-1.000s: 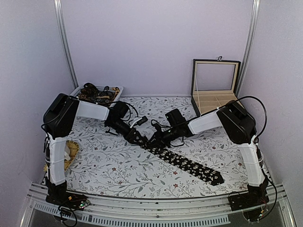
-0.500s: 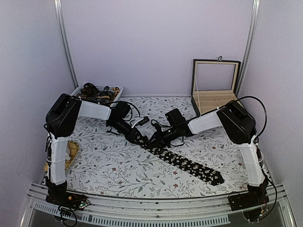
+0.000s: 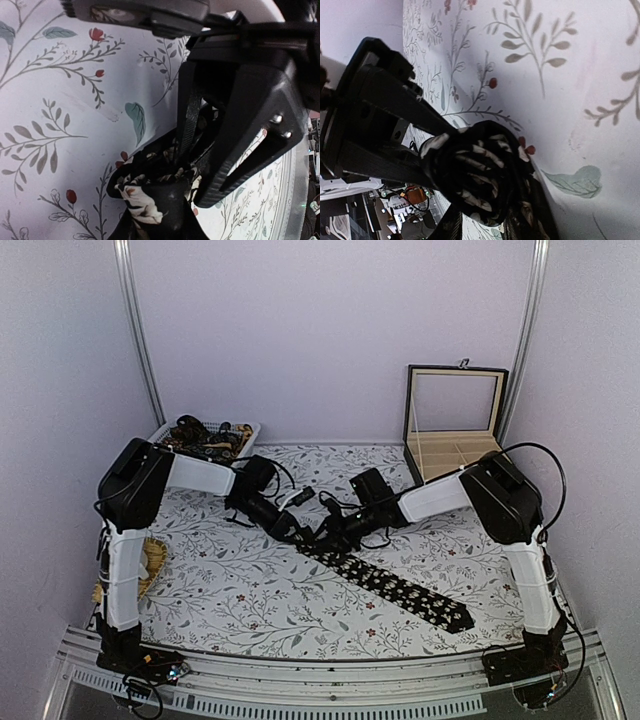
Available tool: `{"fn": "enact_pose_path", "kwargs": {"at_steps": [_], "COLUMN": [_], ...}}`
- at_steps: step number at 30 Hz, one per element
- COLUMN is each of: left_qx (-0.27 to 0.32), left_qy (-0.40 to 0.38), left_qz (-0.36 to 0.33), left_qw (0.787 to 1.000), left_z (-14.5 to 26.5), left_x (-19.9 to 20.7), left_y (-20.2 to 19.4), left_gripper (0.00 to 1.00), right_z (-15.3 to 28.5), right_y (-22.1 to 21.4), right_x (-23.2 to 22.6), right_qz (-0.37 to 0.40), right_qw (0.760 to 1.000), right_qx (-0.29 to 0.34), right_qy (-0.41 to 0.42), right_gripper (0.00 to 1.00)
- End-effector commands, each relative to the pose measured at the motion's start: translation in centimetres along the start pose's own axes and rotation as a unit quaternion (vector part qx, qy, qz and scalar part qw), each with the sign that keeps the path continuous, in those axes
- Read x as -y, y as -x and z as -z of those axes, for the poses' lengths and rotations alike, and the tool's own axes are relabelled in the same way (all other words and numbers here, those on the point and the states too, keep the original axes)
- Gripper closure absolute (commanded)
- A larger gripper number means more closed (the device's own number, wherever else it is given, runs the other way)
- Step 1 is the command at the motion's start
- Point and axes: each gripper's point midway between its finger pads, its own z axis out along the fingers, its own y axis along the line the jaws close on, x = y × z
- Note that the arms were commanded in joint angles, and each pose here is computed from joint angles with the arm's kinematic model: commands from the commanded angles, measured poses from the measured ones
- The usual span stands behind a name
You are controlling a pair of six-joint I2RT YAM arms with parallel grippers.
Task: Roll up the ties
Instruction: Roll the tie at the center of the board.
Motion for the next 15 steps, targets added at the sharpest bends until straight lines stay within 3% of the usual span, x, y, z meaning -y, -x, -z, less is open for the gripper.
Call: {"fn": "enact_pose_path", "kwargs": {"at_steps": [1, 8, 15], "left_qx": [-0.049, -0.016, 0.017], "left_qy": [0.019, 0.038, 0.085], "left_qz": [0.083, 0.118, 0.174], "left_qw": [0.995, 0.992, 0.981], "left_z": [-1.8, -0.9, -0.7], "left_x": [-1.1, -1.9, -3.9], "left_y": [-4.6, -3.5, -3.4], "left_gripper": [1.00, 1.00, 1.00], "right_z": [2.4, 6.1, 6.3], "right_y": [-0.8, -3.1, -5.1], "right_x": [3.8, 6.2, 8.7], "right_qz": [-0.011, 0.018, -0.001], "right_qw": [0.995, 0.984, 0.984], "right_qx": [0.032, 0.058, 0.042], "right_qy": [-0.091, -0.167, -0.172], "right_gripper": [0.69, 0.66, 0.67]}}
